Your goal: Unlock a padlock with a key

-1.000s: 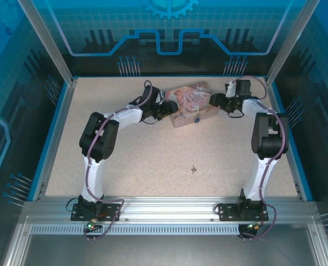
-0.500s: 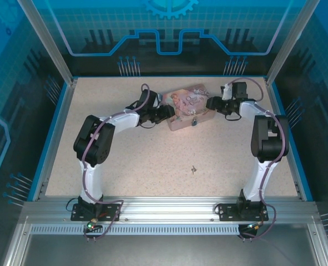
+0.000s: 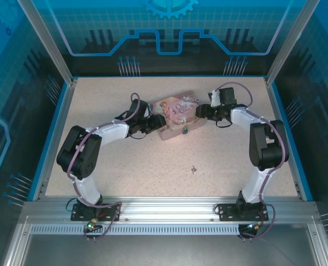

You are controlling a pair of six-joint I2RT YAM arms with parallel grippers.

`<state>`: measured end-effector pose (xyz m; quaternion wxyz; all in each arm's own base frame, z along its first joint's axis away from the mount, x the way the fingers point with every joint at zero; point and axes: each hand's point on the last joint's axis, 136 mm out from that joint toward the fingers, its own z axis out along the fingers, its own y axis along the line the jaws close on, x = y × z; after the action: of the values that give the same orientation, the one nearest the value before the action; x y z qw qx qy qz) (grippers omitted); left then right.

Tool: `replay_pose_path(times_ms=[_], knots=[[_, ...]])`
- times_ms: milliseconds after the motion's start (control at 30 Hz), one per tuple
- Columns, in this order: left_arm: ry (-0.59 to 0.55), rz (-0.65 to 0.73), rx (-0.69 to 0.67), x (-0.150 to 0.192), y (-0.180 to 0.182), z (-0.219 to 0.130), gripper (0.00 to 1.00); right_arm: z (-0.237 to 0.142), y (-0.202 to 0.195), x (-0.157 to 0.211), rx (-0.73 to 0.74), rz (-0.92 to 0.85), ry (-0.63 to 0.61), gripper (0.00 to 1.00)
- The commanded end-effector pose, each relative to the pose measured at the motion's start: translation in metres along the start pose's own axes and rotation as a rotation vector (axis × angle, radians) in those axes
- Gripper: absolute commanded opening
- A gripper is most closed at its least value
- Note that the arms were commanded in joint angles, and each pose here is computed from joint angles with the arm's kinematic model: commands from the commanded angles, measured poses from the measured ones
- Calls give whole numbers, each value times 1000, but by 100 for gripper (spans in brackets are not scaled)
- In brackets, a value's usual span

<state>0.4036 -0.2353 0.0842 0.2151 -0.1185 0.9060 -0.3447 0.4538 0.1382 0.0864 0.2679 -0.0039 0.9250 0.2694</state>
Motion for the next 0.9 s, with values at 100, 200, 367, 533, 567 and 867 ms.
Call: replay_pose_path(times_ms=[100, 200, 367, 533, 567, 867], knots=[[10, -27, 8, 26, 11, -16, 56, 9, 50, 50, -104, -48, 126, 62], [2, -36, 2, 30, 17, -23, 57, 7, 57, 60, -101, -51, 129, 62], [-17, -28, -38, 33, 29, -37, 60, 2, 59, 68, -95, -52, 123, 63], [-62, -10, -59, 26, 31, -55, 71, -6, 57, 58, -58, -81, 94, 79], [-76, -3, -66, 23, 31, -60, 73, -9, 56, 53, -45, -87, 79, 82], [-233, 18, -100, -8, 33, -119, 84, -63, 38, 20, 60, -88, -12, 91]])
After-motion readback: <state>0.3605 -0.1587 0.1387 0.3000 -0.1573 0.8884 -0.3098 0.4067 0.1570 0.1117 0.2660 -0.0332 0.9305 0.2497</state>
